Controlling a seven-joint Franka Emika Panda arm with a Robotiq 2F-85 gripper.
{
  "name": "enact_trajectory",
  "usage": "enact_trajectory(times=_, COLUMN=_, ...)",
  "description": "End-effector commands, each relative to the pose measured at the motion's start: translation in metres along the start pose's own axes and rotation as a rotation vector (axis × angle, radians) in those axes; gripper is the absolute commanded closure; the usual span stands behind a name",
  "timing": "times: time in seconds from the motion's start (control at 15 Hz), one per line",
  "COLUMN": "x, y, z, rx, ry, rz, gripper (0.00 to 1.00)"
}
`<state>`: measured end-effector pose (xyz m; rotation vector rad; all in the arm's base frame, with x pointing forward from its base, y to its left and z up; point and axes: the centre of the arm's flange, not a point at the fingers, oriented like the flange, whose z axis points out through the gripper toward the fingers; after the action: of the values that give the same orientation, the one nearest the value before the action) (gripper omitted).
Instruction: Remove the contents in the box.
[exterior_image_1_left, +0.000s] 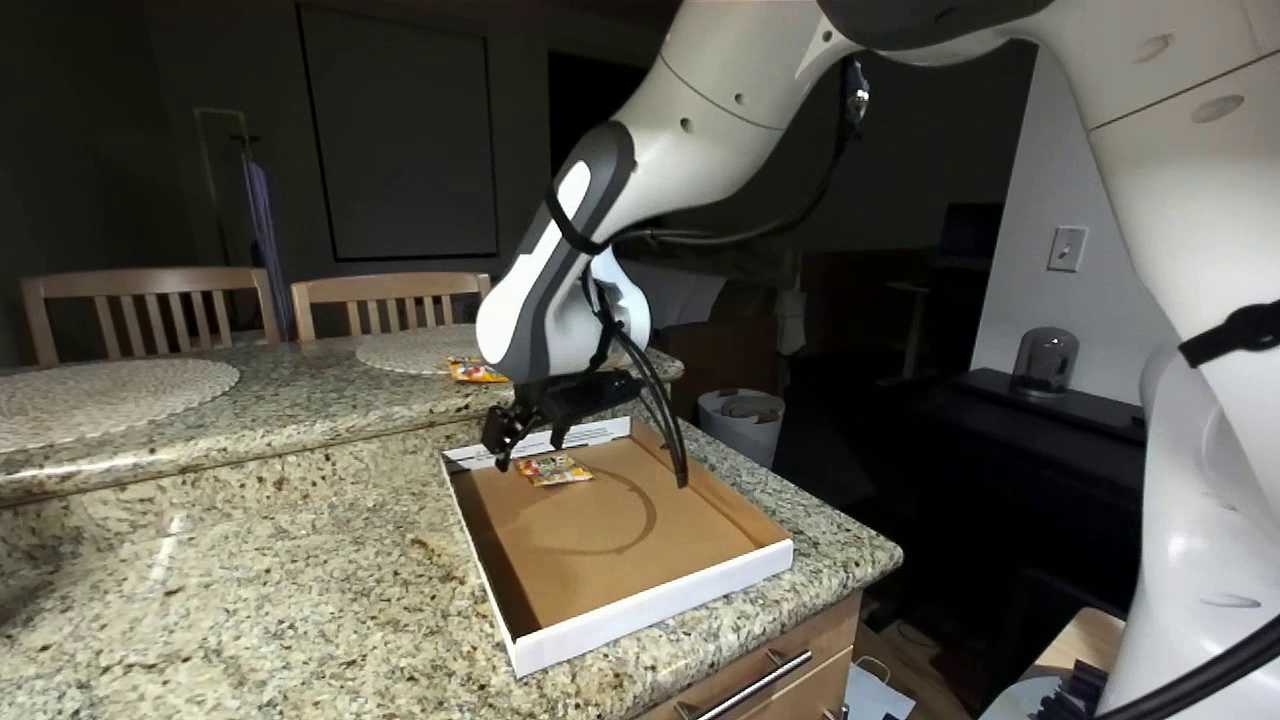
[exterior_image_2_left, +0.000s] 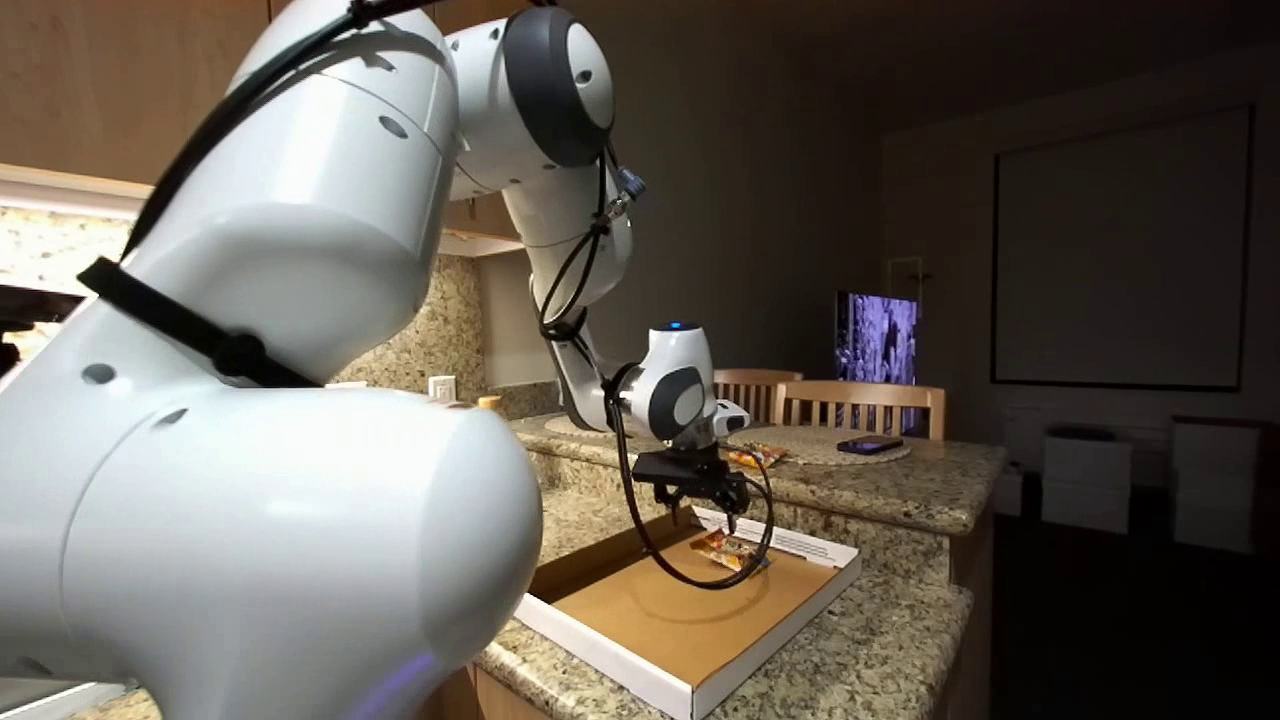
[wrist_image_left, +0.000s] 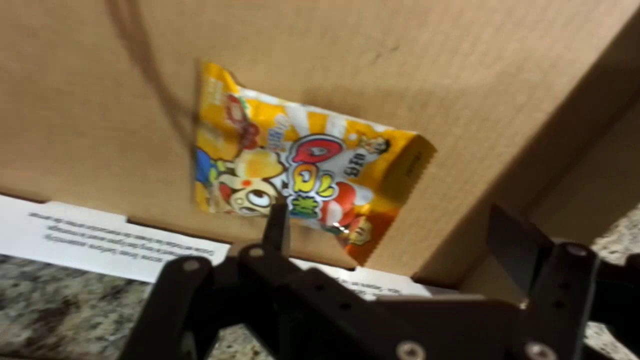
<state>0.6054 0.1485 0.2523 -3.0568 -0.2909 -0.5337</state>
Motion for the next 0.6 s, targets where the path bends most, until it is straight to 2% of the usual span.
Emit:
enact_trajectory(times=0.0, x=0.008, y=-0.003, z=-0.003, rx=-0.153, ry=-0.062, rz=0.038, gripper=0.00)
enact_trajectory(times=0.27, x=0.011, y=-0.013, z=0.004, rx=-0.226, ry=-0.149, rz=0.026, gripper=0.00)
enact_trajectory(times=0.53, x=0.014, y=-0.022, z=0.011, rx=-0.244, ry=-0.206, rz=0.012, gripper=0.00)
